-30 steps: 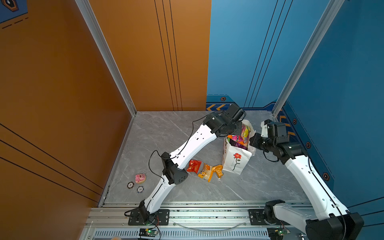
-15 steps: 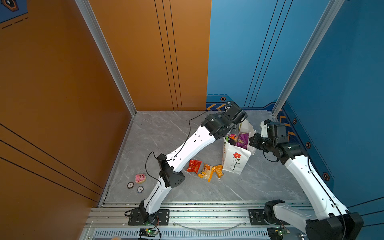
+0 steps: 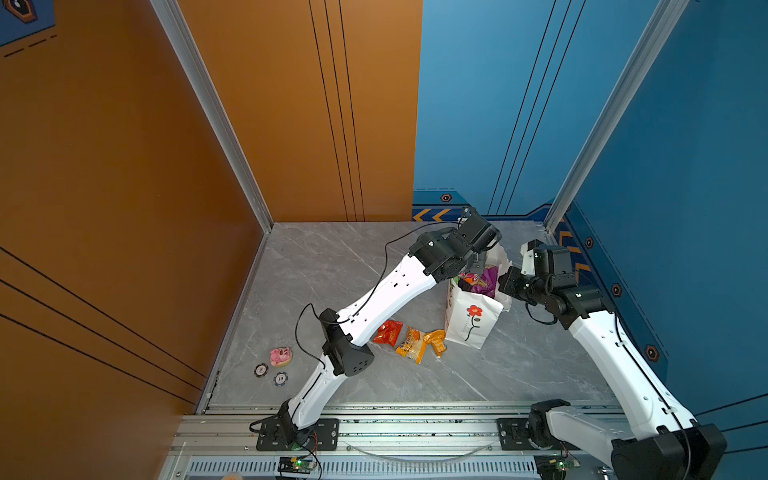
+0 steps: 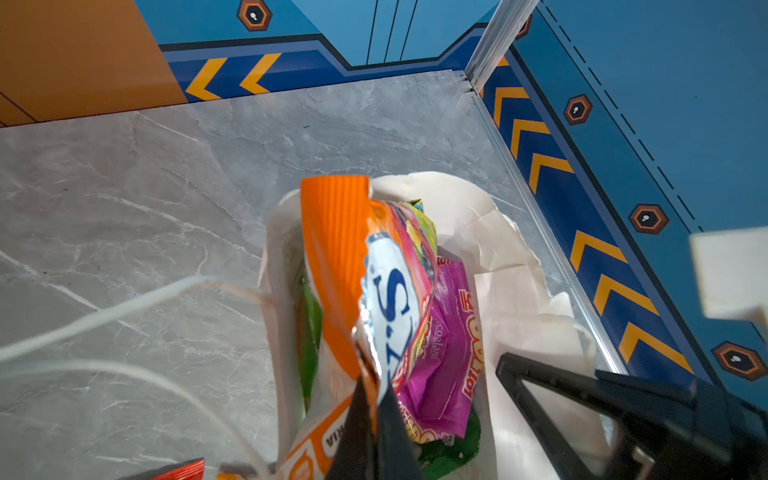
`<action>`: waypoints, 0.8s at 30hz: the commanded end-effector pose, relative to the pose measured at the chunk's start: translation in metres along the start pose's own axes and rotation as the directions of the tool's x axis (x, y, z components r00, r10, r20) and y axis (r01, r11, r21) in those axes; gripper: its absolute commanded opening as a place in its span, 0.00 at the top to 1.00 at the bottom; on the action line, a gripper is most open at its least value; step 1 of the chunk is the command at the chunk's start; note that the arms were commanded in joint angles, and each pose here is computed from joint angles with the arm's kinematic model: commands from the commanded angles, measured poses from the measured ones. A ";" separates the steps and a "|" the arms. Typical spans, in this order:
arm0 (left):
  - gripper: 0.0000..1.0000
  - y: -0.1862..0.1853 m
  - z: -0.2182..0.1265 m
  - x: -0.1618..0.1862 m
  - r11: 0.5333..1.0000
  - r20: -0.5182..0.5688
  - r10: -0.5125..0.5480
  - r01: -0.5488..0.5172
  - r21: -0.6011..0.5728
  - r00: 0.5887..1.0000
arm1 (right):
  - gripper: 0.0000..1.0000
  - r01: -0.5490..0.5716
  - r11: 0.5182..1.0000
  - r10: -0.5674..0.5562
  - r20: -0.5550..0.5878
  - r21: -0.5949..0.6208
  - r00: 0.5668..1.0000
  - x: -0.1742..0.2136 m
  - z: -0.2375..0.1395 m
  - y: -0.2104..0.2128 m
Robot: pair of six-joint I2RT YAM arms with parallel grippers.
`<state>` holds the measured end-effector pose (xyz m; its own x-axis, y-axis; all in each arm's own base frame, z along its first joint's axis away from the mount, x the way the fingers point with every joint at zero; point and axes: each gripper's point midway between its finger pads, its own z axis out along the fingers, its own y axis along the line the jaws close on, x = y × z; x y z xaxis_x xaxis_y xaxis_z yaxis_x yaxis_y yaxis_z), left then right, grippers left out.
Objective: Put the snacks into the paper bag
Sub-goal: 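Lower the Fox's Fruits bag into the paper bag opening with the left gripper, then push the Fox's Fruits bag deeper into the paper bag with the left gripper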
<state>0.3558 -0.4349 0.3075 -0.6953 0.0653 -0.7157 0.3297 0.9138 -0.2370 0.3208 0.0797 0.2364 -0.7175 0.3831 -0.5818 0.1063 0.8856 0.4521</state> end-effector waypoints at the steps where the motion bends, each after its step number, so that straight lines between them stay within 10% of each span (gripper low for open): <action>1: 1.00 -0.014 0.010 -0.001 0.996 -0.021 -0.036 0.038 0.080 0.999 | 0.92 -0.003 1.000 0.003 -0.043 0.000 0.999 0.013 0.003 -0.002; 8: 0.98 -0.032 0.021 0.004 0.985 -0.053 -0.048 0.056 0.165 0.997 | 0.92 -0.003 1.000 0.003 -0.044 0.000 0.999 0.013 0.004 -0.002; 16: 0.64 -0.052 0.008 -0.002 0.967 -0.030 -0.007 0.015 0.255 1.000 | 0.92 -0.001 1.000 0.001 -0.045 0.002 0.999 0.014 0.004 -0.002; 24: 0.48 0.005 -0.026 -0.028 0.998 0.129 0.051 -0.048 -0.027 0.990 | 0.92 0.002 1.000 -0.002 -0.042 0.001 0.999 0.013 0.003 -0.002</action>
<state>0.3579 -0.4535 0.3023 -0.6880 0.0854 -0.7207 0.3923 0.8793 -0.2703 0.3200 0.0798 0.2339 -0.7210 0.3820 -0.5781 0.1082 0.8861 0.4506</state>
